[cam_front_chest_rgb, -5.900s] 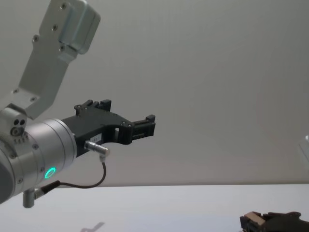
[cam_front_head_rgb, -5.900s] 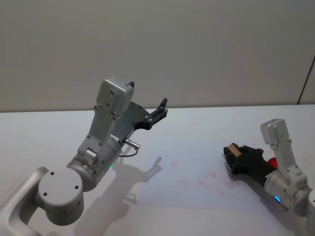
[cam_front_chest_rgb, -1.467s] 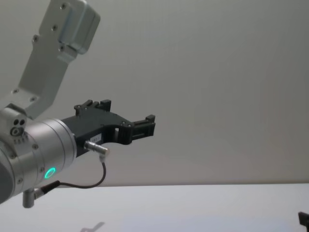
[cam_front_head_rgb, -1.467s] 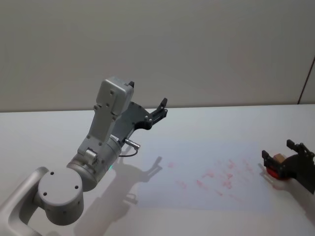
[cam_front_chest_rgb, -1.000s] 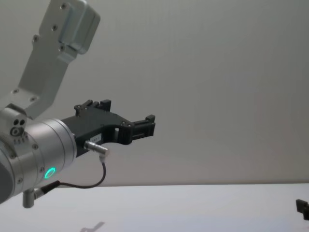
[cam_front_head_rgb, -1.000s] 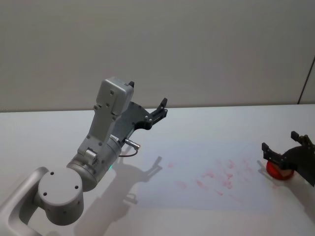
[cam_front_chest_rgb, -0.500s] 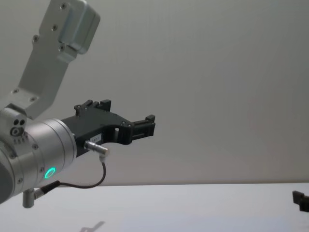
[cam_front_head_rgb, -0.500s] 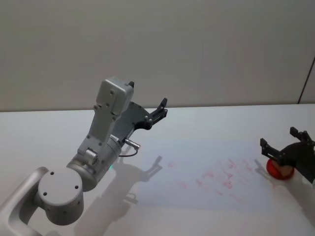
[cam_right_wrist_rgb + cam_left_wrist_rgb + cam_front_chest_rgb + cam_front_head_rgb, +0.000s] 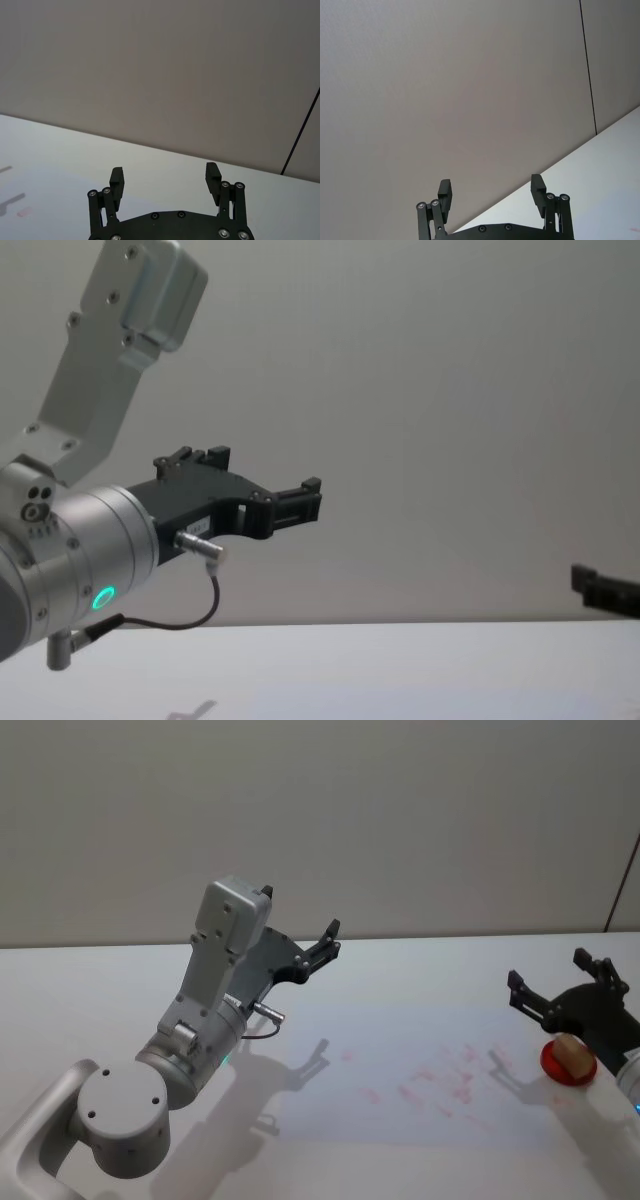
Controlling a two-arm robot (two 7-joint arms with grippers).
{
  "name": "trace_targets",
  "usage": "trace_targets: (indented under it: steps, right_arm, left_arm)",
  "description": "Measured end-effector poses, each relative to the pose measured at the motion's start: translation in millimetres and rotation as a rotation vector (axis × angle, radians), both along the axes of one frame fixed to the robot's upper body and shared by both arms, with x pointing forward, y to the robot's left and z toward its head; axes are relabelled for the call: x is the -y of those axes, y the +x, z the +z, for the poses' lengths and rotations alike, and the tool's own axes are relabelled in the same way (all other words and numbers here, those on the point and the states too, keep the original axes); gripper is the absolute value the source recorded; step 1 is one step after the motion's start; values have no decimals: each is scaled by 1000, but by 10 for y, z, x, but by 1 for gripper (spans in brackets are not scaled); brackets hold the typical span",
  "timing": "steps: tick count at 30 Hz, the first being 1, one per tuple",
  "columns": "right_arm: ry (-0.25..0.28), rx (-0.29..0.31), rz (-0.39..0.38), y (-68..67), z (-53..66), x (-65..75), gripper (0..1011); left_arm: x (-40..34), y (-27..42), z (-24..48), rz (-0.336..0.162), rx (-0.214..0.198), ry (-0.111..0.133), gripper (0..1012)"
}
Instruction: Use the one hand to pick up the stamp and affix it onto the A4 paper.
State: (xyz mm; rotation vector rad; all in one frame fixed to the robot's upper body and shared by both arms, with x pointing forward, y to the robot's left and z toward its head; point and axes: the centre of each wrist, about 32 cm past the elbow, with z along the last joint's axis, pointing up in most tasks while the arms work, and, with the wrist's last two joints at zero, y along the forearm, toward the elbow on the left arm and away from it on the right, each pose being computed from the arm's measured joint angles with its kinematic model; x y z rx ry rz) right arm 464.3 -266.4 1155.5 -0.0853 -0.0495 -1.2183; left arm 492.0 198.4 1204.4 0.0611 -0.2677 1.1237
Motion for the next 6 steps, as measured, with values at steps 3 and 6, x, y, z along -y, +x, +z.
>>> trace_targets:
  steps: [3,6]
  right_arm:
    - [11,14,-2,-31,54,-52,1001]
    - [31,36,-3,-88,146,-137,1001]
  left_arm:
    - [0,0,0,0,0,0,1000]
    - [0,0,0,0,0,0,1001]
